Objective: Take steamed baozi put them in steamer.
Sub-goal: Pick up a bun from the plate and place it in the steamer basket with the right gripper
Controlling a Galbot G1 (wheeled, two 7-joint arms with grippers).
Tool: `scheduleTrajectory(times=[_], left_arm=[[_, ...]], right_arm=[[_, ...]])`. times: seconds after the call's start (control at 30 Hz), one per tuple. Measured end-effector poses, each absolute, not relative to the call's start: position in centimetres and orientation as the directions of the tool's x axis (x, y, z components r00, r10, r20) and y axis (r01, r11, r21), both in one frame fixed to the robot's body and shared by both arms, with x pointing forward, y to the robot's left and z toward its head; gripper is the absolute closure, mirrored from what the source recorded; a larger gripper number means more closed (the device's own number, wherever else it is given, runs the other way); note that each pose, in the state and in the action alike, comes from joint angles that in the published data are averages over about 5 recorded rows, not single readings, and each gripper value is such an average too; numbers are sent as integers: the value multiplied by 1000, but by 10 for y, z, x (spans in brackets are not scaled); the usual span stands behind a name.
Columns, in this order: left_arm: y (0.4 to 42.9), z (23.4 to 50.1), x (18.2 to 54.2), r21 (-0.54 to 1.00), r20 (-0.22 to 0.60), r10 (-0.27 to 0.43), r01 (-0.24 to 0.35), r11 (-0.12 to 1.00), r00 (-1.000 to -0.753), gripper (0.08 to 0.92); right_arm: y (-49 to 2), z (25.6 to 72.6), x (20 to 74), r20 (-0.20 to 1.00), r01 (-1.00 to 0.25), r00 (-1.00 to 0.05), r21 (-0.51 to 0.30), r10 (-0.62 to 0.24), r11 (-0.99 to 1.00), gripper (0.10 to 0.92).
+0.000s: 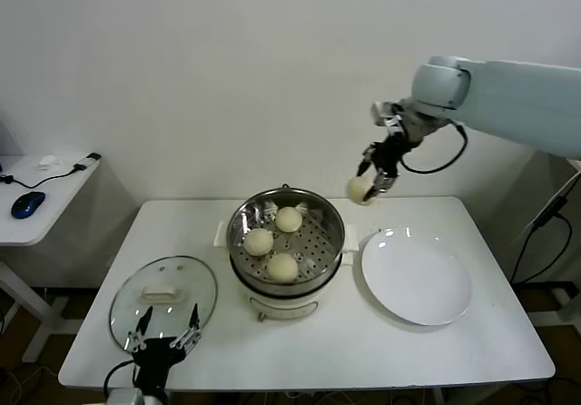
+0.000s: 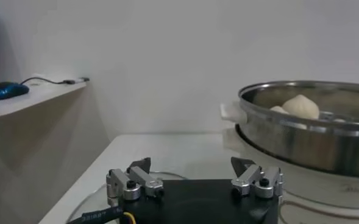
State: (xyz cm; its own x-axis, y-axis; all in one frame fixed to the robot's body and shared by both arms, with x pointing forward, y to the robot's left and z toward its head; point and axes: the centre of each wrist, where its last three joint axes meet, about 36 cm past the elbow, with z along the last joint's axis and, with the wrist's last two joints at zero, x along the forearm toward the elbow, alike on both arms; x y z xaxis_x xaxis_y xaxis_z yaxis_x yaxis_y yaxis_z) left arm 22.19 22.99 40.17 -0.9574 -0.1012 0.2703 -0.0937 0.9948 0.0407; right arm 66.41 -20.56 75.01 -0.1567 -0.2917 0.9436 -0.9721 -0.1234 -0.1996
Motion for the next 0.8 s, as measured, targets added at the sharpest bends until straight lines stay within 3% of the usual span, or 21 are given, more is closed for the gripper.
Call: scheduleTrajectory(times=[0.37, 0.8], left_arm=[[230, 403, 220, 40, 270, -101, -94, 995, -958, 177], [231, 399, 224, 35, 273, -104, -98, 995, -956, 177]], right_arm=[[-129, 692, 651, 956, -982, -129, -161, -264, -103, 394], [-117, 611, 658, 970, -986, -139, -155, -202, -66, 394]])
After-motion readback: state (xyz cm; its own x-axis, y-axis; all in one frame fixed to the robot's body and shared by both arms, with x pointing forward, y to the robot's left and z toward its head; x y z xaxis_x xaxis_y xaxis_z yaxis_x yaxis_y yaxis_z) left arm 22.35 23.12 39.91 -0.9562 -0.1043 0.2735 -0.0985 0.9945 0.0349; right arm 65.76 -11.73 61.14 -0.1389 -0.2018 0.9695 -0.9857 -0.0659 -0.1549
